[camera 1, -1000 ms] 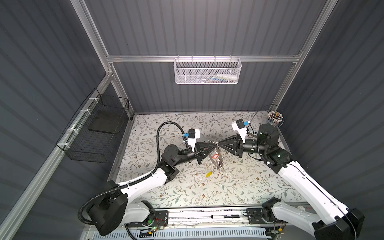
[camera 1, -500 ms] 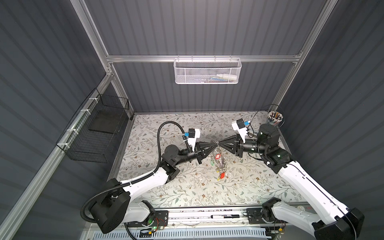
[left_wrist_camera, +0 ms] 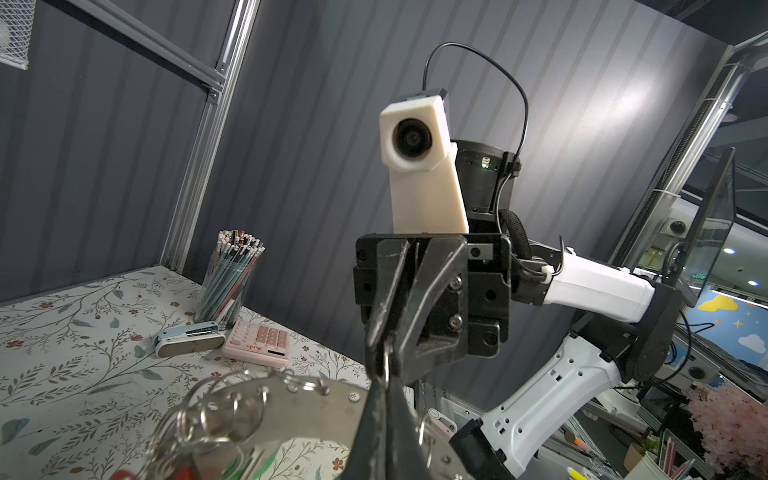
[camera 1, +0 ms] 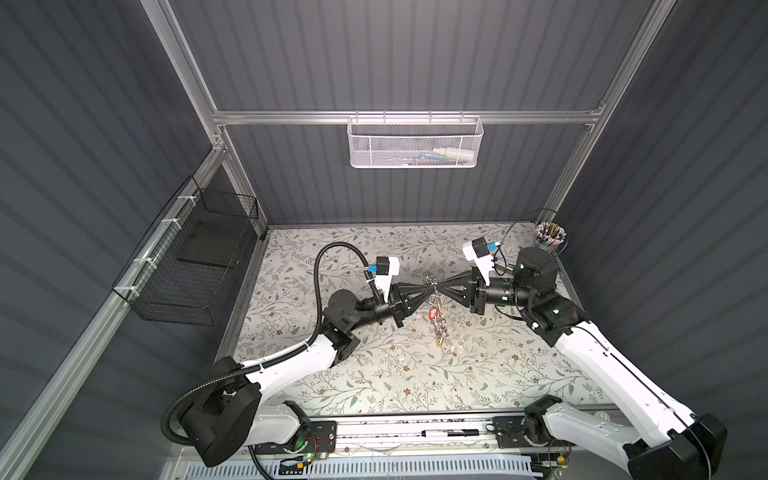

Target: Put the keys on the keyring

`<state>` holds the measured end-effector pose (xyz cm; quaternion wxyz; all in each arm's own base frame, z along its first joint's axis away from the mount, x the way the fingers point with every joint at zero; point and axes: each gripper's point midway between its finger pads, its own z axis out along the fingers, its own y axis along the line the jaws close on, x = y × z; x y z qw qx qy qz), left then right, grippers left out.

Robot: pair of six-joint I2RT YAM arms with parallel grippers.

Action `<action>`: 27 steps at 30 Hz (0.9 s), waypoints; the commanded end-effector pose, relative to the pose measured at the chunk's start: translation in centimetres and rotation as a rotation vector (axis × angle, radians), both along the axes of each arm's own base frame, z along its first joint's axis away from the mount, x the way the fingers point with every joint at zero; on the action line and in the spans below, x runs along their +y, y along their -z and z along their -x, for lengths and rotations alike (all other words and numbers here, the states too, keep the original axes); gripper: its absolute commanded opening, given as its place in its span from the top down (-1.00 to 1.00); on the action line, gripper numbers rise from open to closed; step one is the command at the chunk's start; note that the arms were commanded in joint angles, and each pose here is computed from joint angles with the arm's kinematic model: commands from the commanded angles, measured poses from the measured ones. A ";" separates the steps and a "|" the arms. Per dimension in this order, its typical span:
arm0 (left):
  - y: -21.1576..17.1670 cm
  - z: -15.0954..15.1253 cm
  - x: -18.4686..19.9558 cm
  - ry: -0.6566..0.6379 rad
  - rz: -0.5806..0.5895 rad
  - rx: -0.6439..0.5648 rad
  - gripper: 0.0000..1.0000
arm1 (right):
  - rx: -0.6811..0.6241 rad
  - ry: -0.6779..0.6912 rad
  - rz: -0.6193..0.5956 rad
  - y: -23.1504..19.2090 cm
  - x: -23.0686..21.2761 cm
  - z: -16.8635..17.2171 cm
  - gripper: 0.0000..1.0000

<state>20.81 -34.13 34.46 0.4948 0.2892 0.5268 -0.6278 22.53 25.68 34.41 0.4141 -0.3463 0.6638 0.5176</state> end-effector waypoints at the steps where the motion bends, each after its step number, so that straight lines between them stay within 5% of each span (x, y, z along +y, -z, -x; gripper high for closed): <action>1: -1.9 0.5 0.3 0.006 0.060 -0.050 1.00 | -0.002 -0.025 -0.011 0.1 0.2 0.4 0.85; 5: -1.6 0.3 0.1 0.007 0.054 -0.041 1.00 | 0.001 -0.025 -0.012 0.2 0.2 0.4 1.00; 13: -0.8 0.1 -0.1 0.001 0.006 -0.027 0.99 | -0.007 -0.022 -0.006 0.3 0.1 0.5 1.00; 27: 0.8 1.1 3.2 0.054 -0.344 -0.049 0.18 | -0.063 -0.024 0.035 0.4 0.0 0.5 1.00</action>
